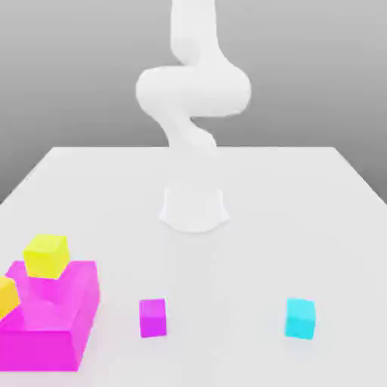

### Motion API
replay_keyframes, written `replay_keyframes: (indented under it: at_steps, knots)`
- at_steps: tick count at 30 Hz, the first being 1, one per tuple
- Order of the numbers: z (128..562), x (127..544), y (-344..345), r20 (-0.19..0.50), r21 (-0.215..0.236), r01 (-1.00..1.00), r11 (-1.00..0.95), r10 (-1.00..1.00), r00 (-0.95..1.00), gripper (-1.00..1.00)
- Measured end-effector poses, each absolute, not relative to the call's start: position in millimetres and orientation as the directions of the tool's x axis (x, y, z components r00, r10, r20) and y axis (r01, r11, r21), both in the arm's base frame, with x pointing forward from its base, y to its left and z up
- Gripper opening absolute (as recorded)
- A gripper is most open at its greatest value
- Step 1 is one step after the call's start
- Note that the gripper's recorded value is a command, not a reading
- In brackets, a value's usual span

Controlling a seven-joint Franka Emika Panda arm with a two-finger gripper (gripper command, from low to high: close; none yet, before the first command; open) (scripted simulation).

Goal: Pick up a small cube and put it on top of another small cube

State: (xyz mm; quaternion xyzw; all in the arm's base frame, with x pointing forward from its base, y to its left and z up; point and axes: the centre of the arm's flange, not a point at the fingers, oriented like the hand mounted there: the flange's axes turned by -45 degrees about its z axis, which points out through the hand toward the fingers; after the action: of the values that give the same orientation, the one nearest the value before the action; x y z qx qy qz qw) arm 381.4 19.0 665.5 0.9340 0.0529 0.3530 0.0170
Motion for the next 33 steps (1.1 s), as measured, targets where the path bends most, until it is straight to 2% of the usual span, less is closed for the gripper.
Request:
replay_keyframes:
  at_steps: [2,5,8,11,16,21,24,28,29,33]
  knots:
    - [625,406,36,0.597,0.126,0.178,-0.976,0.218,0.772,0.00]
    - [564,432,61,0.502,0.186,0.318,-0.930,0.368,0.783,0.00]
    - [501,448,86,0.399,0.220,0.461,-0.860,0.511,0.762,0.00]
    - [437,454,110,0.296,0.226,0.600,-0.768,0.641,0.708,0.00]
    - [332,441,147,0.142,0.179,0.802,-0.569,0.822,0.552,0.00]
    - [235,400,182,0.031,0.069,0.946,-0.317,0.948,0.316,0.00]
    - [189,380,189,0.005,0.011,0.975,-0.221,0.975,0.221,0.00]
    - [143,376,190,0.003,0.000,0.979,-0.206,0.979,0.206,0.00]
    - [133,376,189,0.002,0.000,0.979,-0.205,0.979,0.205,-1.00]
    - [133,376,189,0.001,-0.001,0.979,-0.205,0.979,0.205,-1.00]
